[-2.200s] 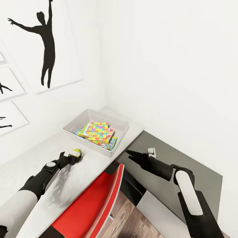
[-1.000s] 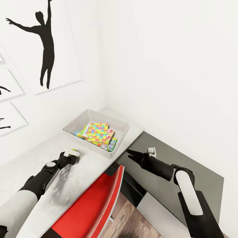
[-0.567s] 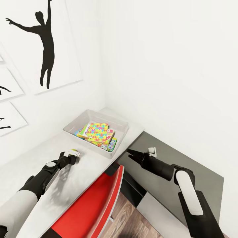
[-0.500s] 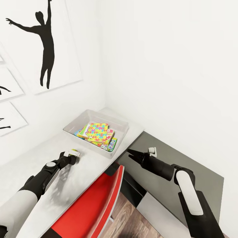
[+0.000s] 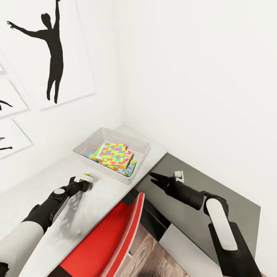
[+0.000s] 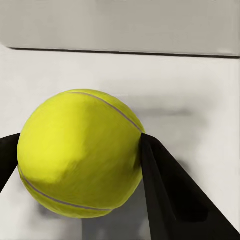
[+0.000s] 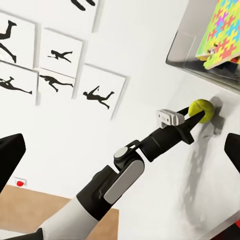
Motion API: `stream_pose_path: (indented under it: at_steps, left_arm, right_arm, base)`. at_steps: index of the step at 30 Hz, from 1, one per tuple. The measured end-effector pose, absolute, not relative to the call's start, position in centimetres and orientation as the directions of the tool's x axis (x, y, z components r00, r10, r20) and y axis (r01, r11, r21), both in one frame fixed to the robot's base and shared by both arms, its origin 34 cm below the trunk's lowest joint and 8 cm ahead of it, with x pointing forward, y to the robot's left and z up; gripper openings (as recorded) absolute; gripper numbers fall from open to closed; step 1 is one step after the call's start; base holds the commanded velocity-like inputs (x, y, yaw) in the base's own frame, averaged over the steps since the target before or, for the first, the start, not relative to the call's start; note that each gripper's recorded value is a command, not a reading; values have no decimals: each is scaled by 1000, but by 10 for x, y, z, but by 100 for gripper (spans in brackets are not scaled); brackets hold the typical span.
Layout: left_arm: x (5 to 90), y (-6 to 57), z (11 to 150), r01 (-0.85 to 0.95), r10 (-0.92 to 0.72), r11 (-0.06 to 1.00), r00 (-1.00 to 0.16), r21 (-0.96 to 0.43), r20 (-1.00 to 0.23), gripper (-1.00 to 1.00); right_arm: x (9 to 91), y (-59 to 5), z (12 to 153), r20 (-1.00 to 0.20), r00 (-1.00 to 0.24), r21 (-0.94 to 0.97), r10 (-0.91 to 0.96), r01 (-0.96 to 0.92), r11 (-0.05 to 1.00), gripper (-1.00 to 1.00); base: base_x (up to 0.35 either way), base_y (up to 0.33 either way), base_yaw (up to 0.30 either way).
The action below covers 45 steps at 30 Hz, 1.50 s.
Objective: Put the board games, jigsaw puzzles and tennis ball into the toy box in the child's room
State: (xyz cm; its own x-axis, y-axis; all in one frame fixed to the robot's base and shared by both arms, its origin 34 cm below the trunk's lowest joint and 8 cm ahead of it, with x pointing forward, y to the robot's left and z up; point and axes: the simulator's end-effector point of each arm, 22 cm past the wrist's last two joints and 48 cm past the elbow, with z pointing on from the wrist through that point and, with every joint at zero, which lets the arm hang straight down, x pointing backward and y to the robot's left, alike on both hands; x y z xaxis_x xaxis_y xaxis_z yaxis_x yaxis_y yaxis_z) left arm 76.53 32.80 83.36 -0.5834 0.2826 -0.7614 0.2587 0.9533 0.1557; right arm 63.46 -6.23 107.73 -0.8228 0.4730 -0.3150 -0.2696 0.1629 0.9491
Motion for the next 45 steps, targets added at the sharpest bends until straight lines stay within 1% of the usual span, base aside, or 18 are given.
stream_pose_path:
  at_steps: [17,22,31,45]
  left_arm:
    - [766,328,835,259,283,953,-582,156,-762,-100]
    - [764,319,834,294,283,947,-580,128,-764,-100]
    - [763,312,840,318,283,942,-573,110,-769,-100]
    - [766,312,855,315,283,942,-557,117,-781,-100]
  right_arm:
    - [635,-62,1077,-315,-822,949,474,-269,164,100]
    - [635,-63,1077,-315,-822,949,474,-269,164,100]
    - [634,-62,1082,-322,-819,947,475,-278,163,100]
    - [632,-63,1095,-342,-811,940,475,-300,164,100]
  base:
    - [20,0,0]
    - [14,0,0]
    - [-184,0,0]
    - [-12,0,0]
